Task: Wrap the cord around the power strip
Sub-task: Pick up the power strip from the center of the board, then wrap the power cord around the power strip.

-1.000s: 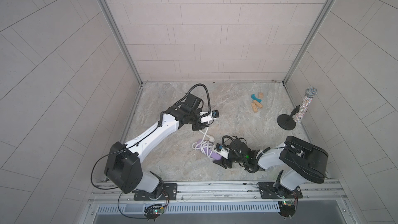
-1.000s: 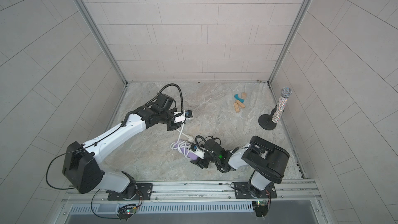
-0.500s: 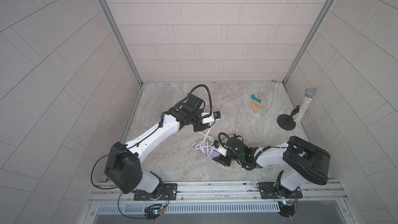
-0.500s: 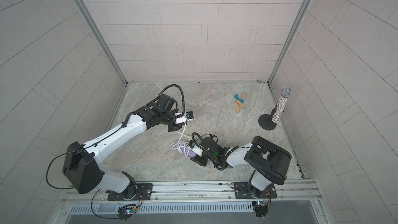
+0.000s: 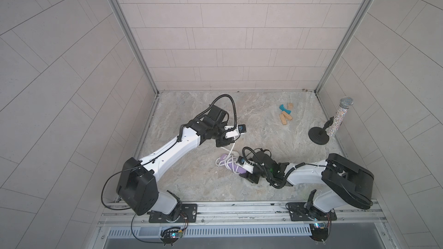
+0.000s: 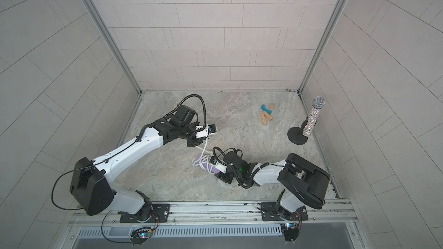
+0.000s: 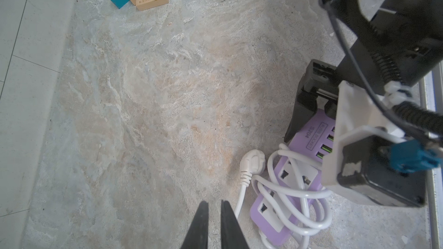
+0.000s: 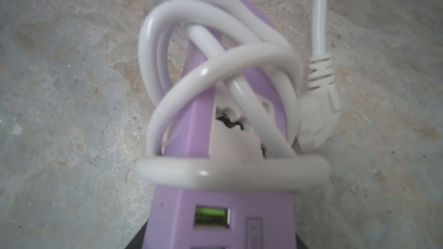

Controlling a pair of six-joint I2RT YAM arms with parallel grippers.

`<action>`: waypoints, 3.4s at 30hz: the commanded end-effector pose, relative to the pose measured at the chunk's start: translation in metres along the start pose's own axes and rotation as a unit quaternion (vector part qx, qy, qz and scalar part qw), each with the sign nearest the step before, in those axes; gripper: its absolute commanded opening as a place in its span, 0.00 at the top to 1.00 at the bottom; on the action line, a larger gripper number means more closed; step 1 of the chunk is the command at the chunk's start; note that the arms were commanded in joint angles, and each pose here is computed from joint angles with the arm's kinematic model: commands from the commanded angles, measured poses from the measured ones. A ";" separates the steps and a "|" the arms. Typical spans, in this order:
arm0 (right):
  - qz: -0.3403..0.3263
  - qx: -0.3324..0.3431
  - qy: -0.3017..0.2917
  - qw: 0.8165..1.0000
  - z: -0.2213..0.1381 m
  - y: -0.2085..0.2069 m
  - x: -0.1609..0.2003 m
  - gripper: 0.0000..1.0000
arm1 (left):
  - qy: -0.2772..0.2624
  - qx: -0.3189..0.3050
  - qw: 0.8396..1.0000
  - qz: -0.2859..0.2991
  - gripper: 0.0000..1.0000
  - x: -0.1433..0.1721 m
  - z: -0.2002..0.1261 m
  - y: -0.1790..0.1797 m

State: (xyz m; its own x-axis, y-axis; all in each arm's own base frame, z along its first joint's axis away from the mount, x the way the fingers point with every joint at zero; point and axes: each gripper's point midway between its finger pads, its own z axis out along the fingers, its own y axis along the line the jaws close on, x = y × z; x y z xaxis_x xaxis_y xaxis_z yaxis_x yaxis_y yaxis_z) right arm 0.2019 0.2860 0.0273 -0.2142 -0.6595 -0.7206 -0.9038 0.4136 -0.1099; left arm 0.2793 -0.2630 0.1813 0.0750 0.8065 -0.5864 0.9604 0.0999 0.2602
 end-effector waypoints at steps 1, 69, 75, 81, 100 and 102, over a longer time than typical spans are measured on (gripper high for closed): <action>-0.069 0.027 0.004 0.997 -0.012 -0.006 0.003 0.84 | -0.010 -0.007 1.000 0.015 0.85 -0.013 -0.016 0.003; -0.119 0.090 -0.441 0.885 -0.214 -0.018 -0.193 1.00 | 0.035 -0.002 0.992 0.123 0.68 -0.119 -0.030 0.038; -0.107 0.097 -0.474 0.869 -0.232 -0.021 -0.206 1.00 | -0.023 -0.004 0.997 0.072 0.47 -0.121 -0.050 0.054; -0.099 0.099 -0.494 0.858 -0.242 -0.023 -0.215 1.00 | -0.080 0.003 0.996 0.024 0.27 -0.122 -0.065 0.064; -0.088 0.116 -0.517 0.843 -0.268 -0.036 -0.238 1.00 | -0.206 -0.068 0.970 -0.107 0.10 -0.091 -0.092 0.121; -0.082 0.120 -0.512 0.847 -0.268 -0.040 -0.240 1.00 | -0.212 -0.077 0.965 -0.133 0.10 -0.080 -0.090 0.123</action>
State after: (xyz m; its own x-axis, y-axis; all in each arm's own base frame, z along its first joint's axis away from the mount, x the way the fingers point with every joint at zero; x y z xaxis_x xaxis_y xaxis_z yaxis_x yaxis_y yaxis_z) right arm 0.1953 0.2696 0.3432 0.3876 0.0316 -0.9213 -0.7902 0.5261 -0.3144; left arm 0.3677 -0.2584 0.3056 -0.0625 0.5401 -0.8393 0.9198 0.3575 0.1616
